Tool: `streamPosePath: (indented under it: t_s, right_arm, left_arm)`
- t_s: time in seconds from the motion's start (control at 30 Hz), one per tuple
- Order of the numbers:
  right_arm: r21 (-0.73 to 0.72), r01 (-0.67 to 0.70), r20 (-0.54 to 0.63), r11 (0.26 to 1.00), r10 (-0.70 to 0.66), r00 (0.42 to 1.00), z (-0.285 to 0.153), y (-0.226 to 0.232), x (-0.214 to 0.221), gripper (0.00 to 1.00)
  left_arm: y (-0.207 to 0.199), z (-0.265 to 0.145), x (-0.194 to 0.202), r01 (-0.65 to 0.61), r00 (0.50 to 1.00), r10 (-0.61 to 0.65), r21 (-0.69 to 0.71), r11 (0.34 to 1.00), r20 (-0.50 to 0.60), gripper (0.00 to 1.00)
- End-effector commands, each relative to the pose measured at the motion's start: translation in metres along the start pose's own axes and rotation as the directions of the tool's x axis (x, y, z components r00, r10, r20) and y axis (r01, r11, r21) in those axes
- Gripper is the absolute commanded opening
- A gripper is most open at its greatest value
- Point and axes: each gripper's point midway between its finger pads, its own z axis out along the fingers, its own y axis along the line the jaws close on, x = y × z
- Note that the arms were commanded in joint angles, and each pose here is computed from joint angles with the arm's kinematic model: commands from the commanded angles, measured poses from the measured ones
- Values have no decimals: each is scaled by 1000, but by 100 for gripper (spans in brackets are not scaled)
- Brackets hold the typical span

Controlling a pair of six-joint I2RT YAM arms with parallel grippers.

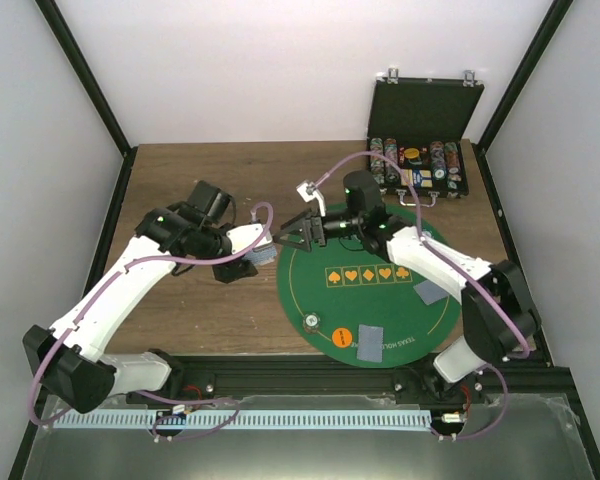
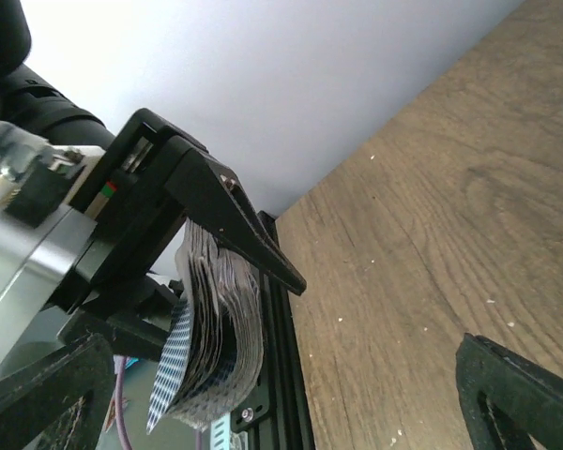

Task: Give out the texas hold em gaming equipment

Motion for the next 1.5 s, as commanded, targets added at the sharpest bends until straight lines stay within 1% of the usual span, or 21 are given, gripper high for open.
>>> streamPosePath:
  t_s: [0.0,0.23,0.4,0.53,0.63,0.73,0.83,0.93,1.0,1.13,1.2,1.27,1.47]
  right_arm:
    - [-69,49,-12,996,-49,999,22,15,-12,100]
    - [-72,36,-51,997,-40,998,44,7,-7,97]
    - [18,47,-76,999,-46,996,40,-4,0,83]
    - [102,57,-84,993,-49,995,31,-11,3,66]
    - [132,53,-95,990,-41,995,27,-12,6,60]
    - [157,58,-100,986,-43,994,24,-14,7,58]
    - [151,55,-104,987,-39,994,22,-10,7,52]
    - [140,53,-110,989,-38,993,22,-5,5,41]
    - [134,60,-112,989,-45,993,21,-2,3,33]
    - [130,71,-127,989,-55,990,19,4,1,11]
    - [121,78,-129,990,-63,990,18,8,0,4]
    - [102,76,-131,992,-62,989,17,12,0,1]
    - [96,60,-132,994,-47,990,16,14,1,1]
  left_arm:
    - [4,-1,-11,8,1000,-8,-7,1000,27,56]
    - [7,0,-12,15,1000,-15,-13,1000,25,55]
    - [9,1,-10,18,1000,-18,-29,999,20,54]
    - [9,1,-9,18,1000,-17,-35,999,22,53]
    - [11,2,-8,20,1000,-20,-38,999,17,53]
    - [12,3,-7,20,1000,-20,-46,999,10,52]
    - [12,5,-5,18,1000,-18,-52,999,8,52]
    - [15,8,-2,19,1000,-20,-59,998,-5,52]
    - [16,9,-2,22,1000,-22,-63,998,-10,52]
    - [18,10,0,25,1000,-26,-73,997,-16,52]
    - [18,11,0,24,1000,-25,-75,997,-16,52]
    - [19,12,0,25,1000,-27,-76,997,-17,52]
    - [21,14,-1,36,999,-38,-77,996,-18,52]
